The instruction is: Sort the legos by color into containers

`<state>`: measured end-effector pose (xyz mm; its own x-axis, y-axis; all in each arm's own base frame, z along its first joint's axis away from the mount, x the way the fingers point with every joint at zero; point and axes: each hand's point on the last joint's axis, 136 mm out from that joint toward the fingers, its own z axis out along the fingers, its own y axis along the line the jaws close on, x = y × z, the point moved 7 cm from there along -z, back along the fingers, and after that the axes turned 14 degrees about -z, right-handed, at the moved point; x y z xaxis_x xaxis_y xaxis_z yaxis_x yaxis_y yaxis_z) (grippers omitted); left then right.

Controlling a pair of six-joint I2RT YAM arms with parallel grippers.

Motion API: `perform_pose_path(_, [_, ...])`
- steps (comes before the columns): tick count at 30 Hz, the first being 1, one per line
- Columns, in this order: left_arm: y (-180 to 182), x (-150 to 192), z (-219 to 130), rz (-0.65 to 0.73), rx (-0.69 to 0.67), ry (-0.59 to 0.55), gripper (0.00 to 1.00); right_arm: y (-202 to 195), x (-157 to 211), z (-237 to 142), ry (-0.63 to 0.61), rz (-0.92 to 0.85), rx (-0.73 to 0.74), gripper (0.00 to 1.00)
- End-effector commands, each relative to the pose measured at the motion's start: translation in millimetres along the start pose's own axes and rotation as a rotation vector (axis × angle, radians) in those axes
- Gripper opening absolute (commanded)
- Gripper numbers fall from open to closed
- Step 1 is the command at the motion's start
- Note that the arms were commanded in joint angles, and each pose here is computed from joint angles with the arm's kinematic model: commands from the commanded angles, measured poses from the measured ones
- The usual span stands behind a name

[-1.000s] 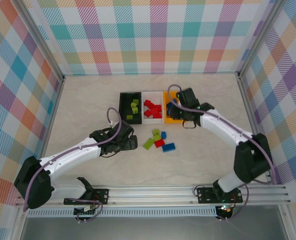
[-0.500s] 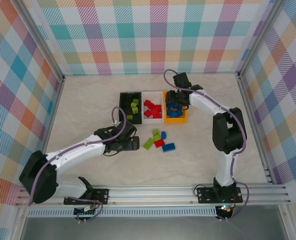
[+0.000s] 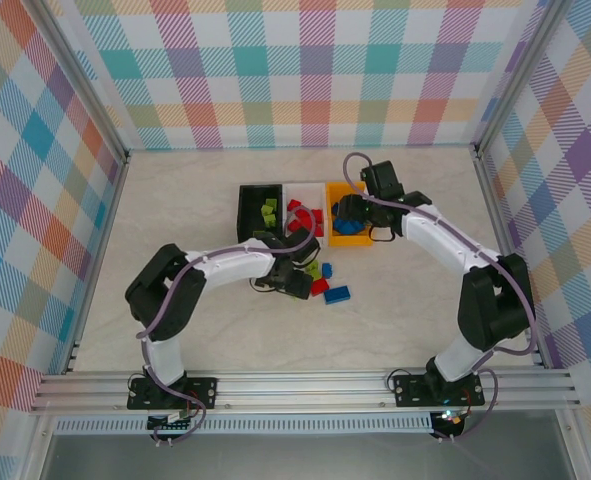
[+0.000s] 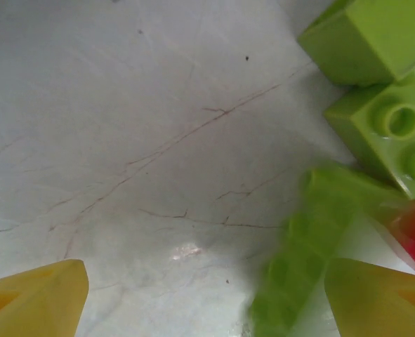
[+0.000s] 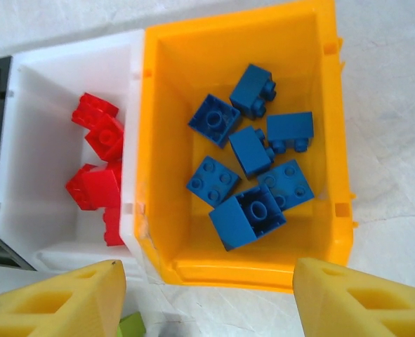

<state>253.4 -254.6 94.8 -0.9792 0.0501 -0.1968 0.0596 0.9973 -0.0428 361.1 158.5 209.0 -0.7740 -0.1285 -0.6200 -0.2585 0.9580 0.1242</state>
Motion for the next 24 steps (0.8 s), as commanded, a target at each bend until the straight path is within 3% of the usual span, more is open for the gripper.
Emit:
perform_pose_path(1, [-1.5,6.3,3.1,0.049,-0.015,0.068,0.84,-0.4,0.4,-3.7,-0.025,0.012,0.003,0.64])
perform_pose_path(8, [-7.0,4.9,11.3,0.086,-0.057,0.069,0.74,-0.8,-1.2,-2.3,-0.026,0.015,-0.001,0.65])
perform_pose_path(12, [3.3,-3.1,2.4,0.071,-0.141,-0.01,0.72,-1.6,-1.1,-1.8,-0.026,0.013,0.002,0.64])
perform_pose_path(21, [41.9,-15.1,-44.6,-0.093,-0.133,-0.275,0.97,-1.4,4.4,2.7,-0.018,0.016,-0.01,0.64])
perform_pose_path(24, [56.4,-19.9,-41.8,-0.164,-0.124,-0.314,0.98,-1.2,6.9,4.8,-0.012,0.021,-0.012,0.64])
